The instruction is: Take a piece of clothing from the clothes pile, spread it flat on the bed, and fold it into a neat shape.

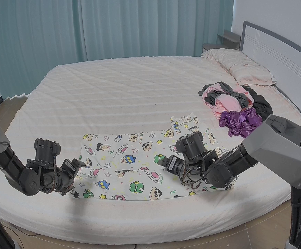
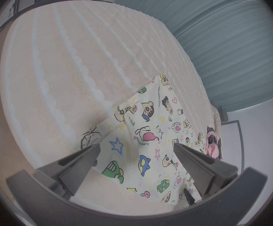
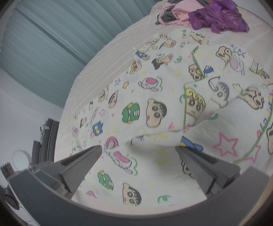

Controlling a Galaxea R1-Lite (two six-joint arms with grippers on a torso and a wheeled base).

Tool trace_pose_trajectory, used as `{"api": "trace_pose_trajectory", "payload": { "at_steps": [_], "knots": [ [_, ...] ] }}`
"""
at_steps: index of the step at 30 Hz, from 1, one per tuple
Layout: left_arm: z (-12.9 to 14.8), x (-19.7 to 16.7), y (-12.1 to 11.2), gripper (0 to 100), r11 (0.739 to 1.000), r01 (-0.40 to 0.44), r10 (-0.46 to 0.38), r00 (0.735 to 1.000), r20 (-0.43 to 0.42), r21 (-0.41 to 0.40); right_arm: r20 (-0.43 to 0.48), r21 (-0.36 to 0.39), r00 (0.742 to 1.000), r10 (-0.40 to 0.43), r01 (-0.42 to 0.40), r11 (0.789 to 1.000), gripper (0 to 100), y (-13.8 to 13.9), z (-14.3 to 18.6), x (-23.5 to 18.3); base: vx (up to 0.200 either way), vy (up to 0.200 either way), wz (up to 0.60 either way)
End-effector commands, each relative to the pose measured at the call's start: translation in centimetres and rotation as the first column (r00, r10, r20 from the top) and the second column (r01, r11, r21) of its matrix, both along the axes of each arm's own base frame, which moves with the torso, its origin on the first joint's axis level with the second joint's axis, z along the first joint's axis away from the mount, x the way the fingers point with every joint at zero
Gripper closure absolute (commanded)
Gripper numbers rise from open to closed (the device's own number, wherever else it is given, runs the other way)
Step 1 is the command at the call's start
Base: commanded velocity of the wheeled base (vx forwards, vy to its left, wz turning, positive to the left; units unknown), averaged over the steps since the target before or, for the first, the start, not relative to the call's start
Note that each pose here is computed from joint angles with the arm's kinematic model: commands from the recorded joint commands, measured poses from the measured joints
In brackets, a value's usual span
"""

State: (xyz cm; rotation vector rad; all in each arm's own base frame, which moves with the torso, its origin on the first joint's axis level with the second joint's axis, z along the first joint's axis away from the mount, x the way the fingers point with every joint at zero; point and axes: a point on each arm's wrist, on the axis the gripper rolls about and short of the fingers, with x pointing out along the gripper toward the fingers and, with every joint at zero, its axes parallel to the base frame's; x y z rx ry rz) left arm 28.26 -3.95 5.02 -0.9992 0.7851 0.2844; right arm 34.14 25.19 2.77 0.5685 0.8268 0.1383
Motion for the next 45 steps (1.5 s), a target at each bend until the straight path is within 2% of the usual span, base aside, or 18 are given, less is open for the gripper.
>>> {"api": "trace_pose_trajectory", "payload": {
  "at_steps": [1, 6, 11, 14, 19, 21, 24, 25, 26, 28, 32, 35, 37, 38, 39, 45],
  "knots": [
    [0.0, 0.0, 0.0, 0, 1.000, 0.000, 0.000, 1.000, 0.000, -0.001, 0.014, 0.012, 1.000, -0.010, 0.010, 1.000, 0, -0.1, -0.2, 0.5, 0.000, 0.000, 0.00],
    [-0.2, 0.1, 0.0, 0, 1.000, 0.002, -0.002, 1.000, -0.005, -0.001, 0.060, 0.049, 0.998, -0.011, 0.008, 0.999, 0, 0.0, 0.7, 0.7, 0.000, 0.000, 0.00],
    [-0.1, -0.1, 0.3, 0, 1.000, 0.007, -0.007, 1.000, -0.002, 0.008, 0.061, 0.055, 0.998, 0.004, -0.008, 0.998, 0, -0.3, 1.7, -0.3, 0.000, 0.000, 0.00],
    [-0.3, -0.9, 1.1, 0, 0.993, 0.095, -0.094, 0.995, -0.014, 0.064, 0.054, 0.059, 0.996, 0.066, -0.069, 0.996, 0, -1.0, 2.9, -2.3, 0.000, 0.000, 0.00],
    [-0.1, -1.8, 2.5, 0, 0.977, 0.210, -0.210, 0.978, 0.000, 0.040, 0.066, 0.065, 0.996, 0.065, -0.069, 0.996, 0, -2.3, 4.6, -3.2, 0.000, 0.000, 0.00],
    [-0.1, -1.8, 2.8, 0, 0.964, 0.262, -0.263, 0.965, 0.012, 0.045, 0.063, 0.060, 0.997, 0.045, -0.049, 0.997, 0, -3.2, 4.8, -3.0, 0.000, 0.000, 0.00],
    [-0.3, -1.9, 3.5, 0, 0.928, 0.362, -0.365, 0.931, 0.026, 0.086, 0.057, 0.041, 0.998, 0.026, -0.028, 0.999, 0, -4.5, 4.6, -2.9, 0.000, 0.000, 0.00],
    [-0.3, -1.9, 3.5, 0, 0.928, 0.362, -0.365, 0.931, 0.026, 0.086, 0.057, 0.041, 0.998, 0.026, -0.028, 0.999, 0, -4.5, 4.6, -2.9, 0.000, 0.000, 0.00],
    [-0.3, -1.9, 3.9, 0, 0.893, 0.434, -0.441, 0.896, 0.047, 0.119, 0.049, 0.033, 0.999, 0.013, -0.015, 0.999, 0, -5.2, 4.3, -2.9, 0.000, 0.000, 0.00],
    [-0.3, -1.9, 3.9, 0, 0.859, 0.491, -0.503, 0.862, 0.060, 0.146, 0.041, 0.026, 0.999, 0.003, -0.004, 1.000, 0, -5.7, 4.1, -2.9, 0.000, 0.000, 0.00],
    [-0.9, -1.6, 3.6, 0, 0.818, 0.551, -0.565, 0.823, 0.056, 0.163, 0.034, 0.009, 0.999, -0.001, 0.001, 1.000, 0, -6.3, 3.8, -2.9, 0.000, 0.000, 0.00],
    [-1.5, -1.3, 3.5, 0, 0.801, 0.572, -0.587, 0.809, 0.044, 0.177, 0.032, -0.001, 0.999, -0.001, 0.001, 1.000, 0, -6.5, 3.6, -2.9, 0.000, 0.000, 0.00],
    [-2.2, -1.2, 3.5, 0, 0.777, 0.599, -0.614, 0.789, 0.023, 0.195, 0.031, -0.003, 1.000, -0.001, 0.001, 1.000, 0, -6.6, 3.6, -2.9, 0.000, 0.000, 0.00],
    [-2.2, -1.2, 3.5, 0, 0.777, 0.599, -0.614, 0.789, 0.023, 0.195, 0.031, -0.003, 1.000, -0.001, 0.001, 1.000, 0, -6.6, 3.6, -2.9, 0.000, 0.000, 0.00],
    [-2.6, -1.1, 3.5, 0, 0.764, 0.611, -0.627, 0.779, 0.011, 0.206, 0.030, -0.004, 1.000, -0.001, 0.001, 1.000, 0, -6.6, 3.6, -2.9, 0.000, 0.000, 0.00],
    [-3.4, -0.6, 3.6, 0, 0.759, 0.620, -0.632, 0.775, -0.005, 0.202, 0.029, -0.005, 1.000, -0.001, 0.001, 1.000, 0, -6.6, 3.5, -2.9, 0.000, 0.000, 0.00]
  ]
}}
